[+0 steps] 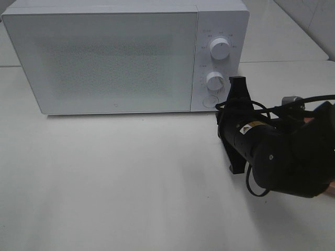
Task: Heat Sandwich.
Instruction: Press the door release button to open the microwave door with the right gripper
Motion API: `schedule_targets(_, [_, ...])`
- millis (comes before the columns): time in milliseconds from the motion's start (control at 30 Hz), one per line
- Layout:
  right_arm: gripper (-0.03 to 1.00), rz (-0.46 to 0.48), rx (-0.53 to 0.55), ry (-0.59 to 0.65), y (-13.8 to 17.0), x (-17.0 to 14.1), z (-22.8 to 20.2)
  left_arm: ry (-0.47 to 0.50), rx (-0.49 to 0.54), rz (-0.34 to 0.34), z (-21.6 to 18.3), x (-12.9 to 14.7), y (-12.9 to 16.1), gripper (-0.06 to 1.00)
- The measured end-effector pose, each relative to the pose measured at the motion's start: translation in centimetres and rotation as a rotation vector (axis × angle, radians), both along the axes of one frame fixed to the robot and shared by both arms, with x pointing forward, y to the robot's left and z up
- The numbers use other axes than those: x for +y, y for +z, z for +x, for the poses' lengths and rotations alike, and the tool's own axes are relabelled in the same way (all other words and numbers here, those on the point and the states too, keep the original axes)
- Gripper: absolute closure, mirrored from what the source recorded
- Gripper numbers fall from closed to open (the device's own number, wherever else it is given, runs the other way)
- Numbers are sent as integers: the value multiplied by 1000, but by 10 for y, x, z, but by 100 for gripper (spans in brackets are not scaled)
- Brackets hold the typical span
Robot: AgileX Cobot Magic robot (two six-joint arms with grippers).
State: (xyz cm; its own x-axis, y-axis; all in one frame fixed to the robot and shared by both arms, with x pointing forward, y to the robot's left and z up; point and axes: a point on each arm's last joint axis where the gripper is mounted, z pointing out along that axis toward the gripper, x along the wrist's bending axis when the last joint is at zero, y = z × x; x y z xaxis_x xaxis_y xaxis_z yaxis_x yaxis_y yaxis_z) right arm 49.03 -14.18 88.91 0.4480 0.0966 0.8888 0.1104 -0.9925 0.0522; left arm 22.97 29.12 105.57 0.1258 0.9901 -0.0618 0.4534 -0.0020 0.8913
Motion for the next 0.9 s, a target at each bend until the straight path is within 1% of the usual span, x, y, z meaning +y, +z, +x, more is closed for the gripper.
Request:
schedule_targets(133, [95,16,19,-12,-7,2,14,0,0,0,0,0,0,-2])
schedule_targets(433, [95,24,25,-33,-16,5,38,0,0,0,0,0,0,-2])
schedule_targets(900, [95,41,15,-45,-26,14,70,0,0,0,0,0,0,-2])
